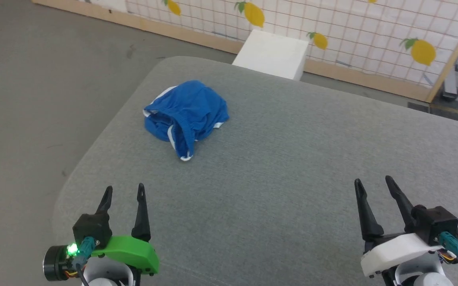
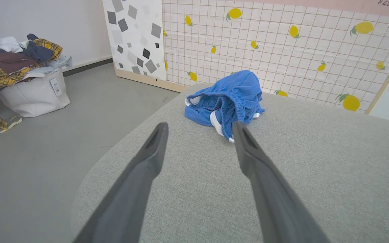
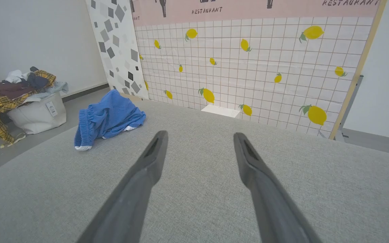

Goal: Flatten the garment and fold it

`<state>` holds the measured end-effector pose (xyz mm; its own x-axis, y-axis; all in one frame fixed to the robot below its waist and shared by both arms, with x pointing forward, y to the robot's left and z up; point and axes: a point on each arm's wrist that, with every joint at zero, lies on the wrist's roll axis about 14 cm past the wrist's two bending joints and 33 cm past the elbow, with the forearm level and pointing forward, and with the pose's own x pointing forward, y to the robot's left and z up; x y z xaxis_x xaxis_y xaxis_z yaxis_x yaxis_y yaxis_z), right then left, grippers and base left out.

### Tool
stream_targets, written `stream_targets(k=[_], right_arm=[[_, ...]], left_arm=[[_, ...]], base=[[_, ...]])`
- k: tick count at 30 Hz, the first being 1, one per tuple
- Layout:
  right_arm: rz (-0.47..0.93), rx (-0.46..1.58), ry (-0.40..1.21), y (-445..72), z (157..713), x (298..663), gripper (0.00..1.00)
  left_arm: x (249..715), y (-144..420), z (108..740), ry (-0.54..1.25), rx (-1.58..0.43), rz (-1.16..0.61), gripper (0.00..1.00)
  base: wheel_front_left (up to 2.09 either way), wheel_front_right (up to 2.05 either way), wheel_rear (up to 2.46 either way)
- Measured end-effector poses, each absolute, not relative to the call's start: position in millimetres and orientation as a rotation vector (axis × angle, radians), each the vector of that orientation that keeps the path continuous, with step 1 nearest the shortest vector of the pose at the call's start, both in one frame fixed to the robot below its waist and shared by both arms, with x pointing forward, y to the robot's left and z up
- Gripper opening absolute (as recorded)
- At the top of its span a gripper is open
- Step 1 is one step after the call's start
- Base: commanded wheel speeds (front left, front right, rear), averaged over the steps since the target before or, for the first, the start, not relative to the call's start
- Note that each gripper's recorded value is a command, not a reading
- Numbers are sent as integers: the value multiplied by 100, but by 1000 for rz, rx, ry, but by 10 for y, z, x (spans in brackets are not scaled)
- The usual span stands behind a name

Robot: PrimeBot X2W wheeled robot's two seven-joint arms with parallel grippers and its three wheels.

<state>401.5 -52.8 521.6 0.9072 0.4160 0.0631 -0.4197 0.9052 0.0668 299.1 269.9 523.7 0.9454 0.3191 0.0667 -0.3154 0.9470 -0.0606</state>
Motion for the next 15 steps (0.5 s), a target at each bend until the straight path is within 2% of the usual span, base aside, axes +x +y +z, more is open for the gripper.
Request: stream_targets(k=[15], right_arm=[[526,111,-41,-176,5156,4037,100]], left_arm=[[2672,2939,5169,-85,-76,431,100]], base=[[0,0,0]])
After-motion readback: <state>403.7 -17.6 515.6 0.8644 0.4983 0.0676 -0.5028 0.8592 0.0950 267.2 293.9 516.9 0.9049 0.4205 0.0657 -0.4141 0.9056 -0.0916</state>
